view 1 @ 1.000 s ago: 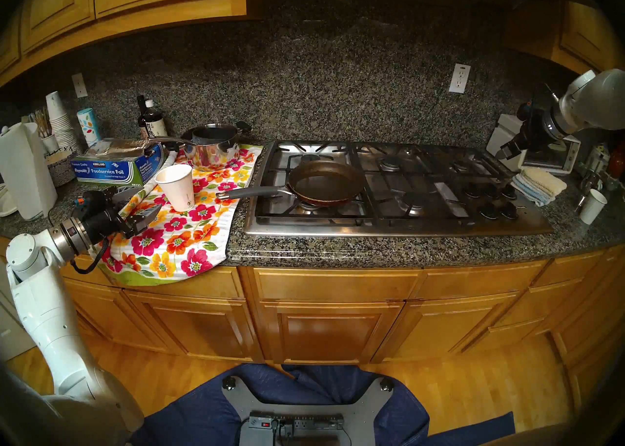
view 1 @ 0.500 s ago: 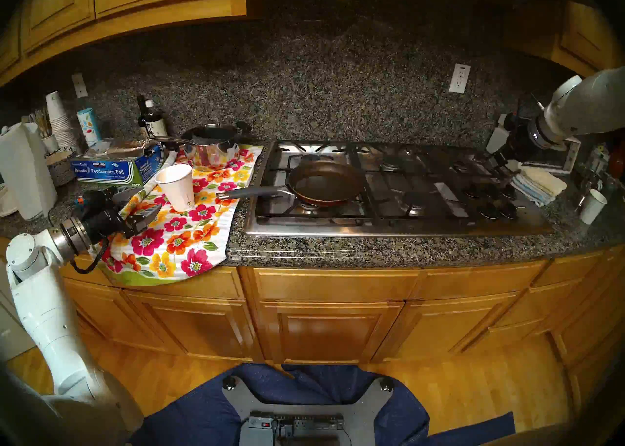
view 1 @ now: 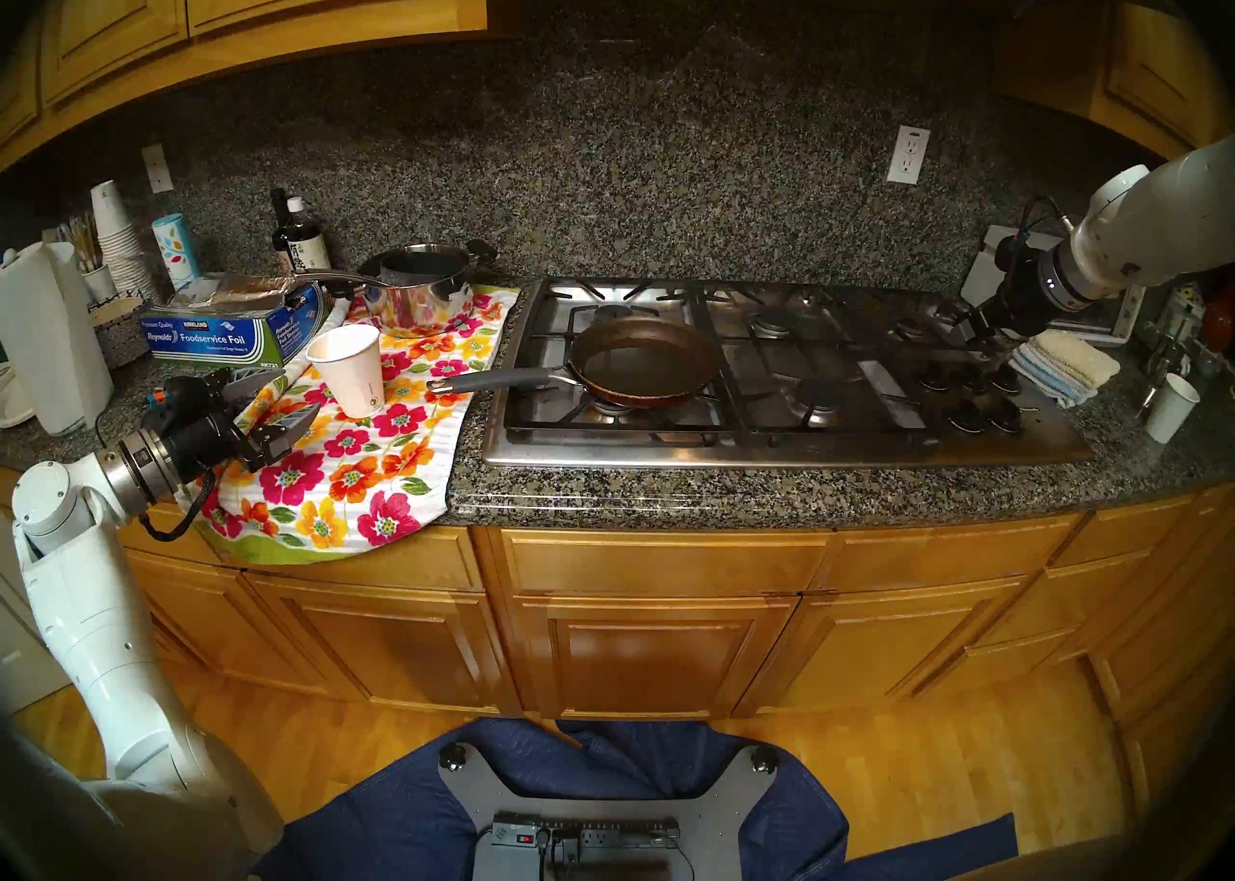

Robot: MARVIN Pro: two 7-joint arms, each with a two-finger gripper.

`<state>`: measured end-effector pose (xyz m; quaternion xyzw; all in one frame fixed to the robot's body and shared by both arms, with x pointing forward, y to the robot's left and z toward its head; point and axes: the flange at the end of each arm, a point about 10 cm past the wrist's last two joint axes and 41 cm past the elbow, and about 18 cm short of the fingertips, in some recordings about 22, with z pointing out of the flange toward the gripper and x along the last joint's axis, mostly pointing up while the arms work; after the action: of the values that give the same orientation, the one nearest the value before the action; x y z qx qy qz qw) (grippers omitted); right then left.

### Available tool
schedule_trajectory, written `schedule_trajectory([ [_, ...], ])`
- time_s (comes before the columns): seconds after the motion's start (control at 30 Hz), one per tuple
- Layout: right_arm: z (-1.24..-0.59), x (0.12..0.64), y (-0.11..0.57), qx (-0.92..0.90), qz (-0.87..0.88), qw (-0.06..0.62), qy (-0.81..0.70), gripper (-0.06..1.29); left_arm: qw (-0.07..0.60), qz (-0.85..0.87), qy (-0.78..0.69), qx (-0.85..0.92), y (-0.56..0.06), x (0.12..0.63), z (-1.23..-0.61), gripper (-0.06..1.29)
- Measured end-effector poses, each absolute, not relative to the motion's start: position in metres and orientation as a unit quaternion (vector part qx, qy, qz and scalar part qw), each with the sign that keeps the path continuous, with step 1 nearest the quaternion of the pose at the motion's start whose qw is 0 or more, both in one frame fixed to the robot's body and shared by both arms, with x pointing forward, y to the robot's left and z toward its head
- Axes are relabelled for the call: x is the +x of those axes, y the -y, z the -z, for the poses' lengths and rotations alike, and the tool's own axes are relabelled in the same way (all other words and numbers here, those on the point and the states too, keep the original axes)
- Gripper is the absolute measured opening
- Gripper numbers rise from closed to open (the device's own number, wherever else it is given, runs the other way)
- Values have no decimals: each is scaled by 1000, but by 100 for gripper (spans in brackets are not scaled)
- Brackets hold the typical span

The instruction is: Pick up the water cup, pour water into the pot, turn on the stove

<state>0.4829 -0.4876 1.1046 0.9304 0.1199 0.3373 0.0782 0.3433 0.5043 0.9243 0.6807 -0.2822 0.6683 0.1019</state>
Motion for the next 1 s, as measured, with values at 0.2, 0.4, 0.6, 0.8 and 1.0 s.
schedule_trajectory([
  [0.2,-1098,470,492,928,-349,82,-100,124,102,-668,282,681,-504,343,-924,121],
  [0.4,-1087,456,492,928,-350,88,-92,124,102,-668,282,681,-504,343,-924,121],
  [0.6,-1083,449,488,927,-353,90,-92,124,102,-668,282,681,-504,343,-924,121],
  [0.8,-1086,448,485,923,-359,97,-95,124,102,-668,282,681,-505,343,-924,121],
  [1.0,-1085,445,482,922,-360,99,-98,124,103,-669,282,680,-505,343,-924,121],
])
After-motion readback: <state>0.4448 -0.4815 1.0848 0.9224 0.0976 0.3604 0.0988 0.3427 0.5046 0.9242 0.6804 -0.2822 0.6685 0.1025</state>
